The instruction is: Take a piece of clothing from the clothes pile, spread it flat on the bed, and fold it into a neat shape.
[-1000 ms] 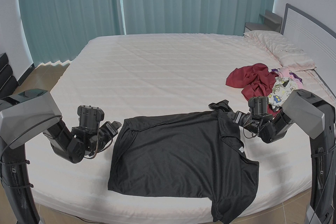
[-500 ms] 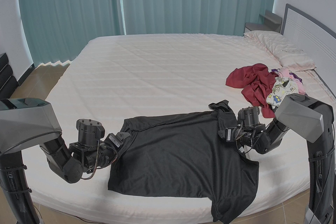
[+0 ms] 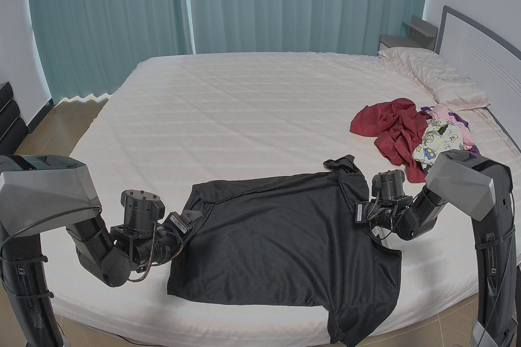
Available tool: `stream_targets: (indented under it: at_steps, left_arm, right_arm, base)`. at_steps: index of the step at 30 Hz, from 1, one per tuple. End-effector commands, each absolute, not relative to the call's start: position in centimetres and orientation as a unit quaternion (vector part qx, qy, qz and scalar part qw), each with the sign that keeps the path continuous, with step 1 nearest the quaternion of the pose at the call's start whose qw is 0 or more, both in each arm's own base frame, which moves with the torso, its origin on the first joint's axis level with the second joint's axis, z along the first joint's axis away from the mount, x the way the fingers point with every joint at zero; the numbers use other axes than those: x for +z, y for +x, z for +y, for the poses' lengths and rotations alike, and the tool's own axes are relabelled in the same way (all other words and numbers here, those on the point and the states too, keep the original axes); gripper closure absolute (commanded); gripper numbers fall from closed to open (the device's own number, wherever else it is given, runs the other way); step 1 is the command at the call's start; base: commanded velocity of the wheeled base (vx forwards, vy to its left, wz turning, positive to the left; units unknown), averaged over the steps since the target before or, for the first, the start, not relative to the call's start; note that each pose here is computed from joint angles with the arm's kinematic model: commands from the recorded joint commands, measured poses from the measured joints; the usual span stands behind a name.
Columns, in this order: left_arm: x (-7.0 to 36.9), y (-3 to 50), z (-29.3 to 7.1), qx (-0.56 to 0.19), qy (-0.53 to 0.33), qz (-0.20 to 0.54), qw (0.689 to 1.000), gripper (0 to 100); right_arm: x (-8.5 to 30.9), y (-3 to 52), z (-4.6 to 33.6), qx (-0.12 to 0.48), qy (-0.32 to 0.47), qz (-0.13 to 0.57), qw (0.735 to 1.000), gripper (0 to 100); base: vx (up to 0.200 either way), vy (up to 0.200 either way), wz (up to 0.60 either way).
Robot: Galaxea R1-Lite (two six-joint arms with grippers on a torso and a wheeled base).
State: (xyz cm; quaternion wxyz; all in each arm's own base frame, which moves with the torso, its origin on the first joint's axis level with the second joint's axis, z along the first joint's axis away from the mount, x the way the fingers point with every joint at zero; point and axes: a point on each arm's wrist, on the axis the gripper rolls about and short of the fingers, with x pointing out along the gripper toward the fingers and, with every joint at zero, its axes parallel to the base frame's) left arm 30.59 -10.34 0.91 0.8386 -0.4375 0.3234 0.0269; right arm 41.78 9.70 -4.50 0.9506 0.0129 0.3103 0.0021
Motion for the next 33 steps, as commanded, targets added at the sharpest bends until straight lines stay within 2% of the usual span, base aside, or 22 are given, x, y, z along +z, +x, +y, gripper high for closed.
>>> stream_targets:
  at_steps: [1,8,15,16,21,30,31,33]
  left_arm:
    - [0.6,30.6,-10.3,0.033,-0.435,0.326,0.839,0]
    - [0.2,30.6,-10.2,0.037,-0.433,0.33,0.838,0]
    - [-0.2,30.6,-10.2,0.041,-0.431,0.334,0.837,0]
    - [-0.2,30.6,-10.2,0.041,-0.431,0.334,0.837,0]
    - [-0.8,30.5,-10.1,0.046,-0.426,0.341,0.836,0]
    - [-1.3,30.5,-10.1,0.047,-0.421,0.343,0.838,0]
    - [-1.3,30.5,-10.1,0.047,-0.421,0.344,0.838,0]
    - [-1.4,30.5,-10.1,0.048,-0.421,0.344,0.838,0]
  right_arm:
    - [-3.3,42.2,8.7,-0.008,0.027,0.296,0.955,100]
    - [-0.8,42.7,5.6,-0.034,0.1,0.271,0.957,100]
    - [-1.6,42.5,4.1,-0.048,0.157,0.284,0.945,100]
    - [-1.6,42.5,4.1,-0.048,0.157,0.284,0.945,0]
    - [-1.2,42.5,4.4,-0.016,0.18,0.287,0.941,0]
    - [-2.1,42.6,5.0,-0.014,0.182,0.295,0.938,0]
    - [-2.4,42.7,5.0,-0.017,0.18,0.298,0.937,100]
    - [-2.8,42.8,5.0,-0.021,0.178,0.302,0.936,100]
  base:
    - [0.0,0.0,0.0]
    - [0.0,0.0,0.0]
    - [0.0,0.0,0.0]
    - [0.0,0.0,0.0]
    - [0.0,0.0,0.0]
    - [0.0,0.0,0.0]
    - [0.0,0.0,0.0]
    - [0.0,0.0,0.0]
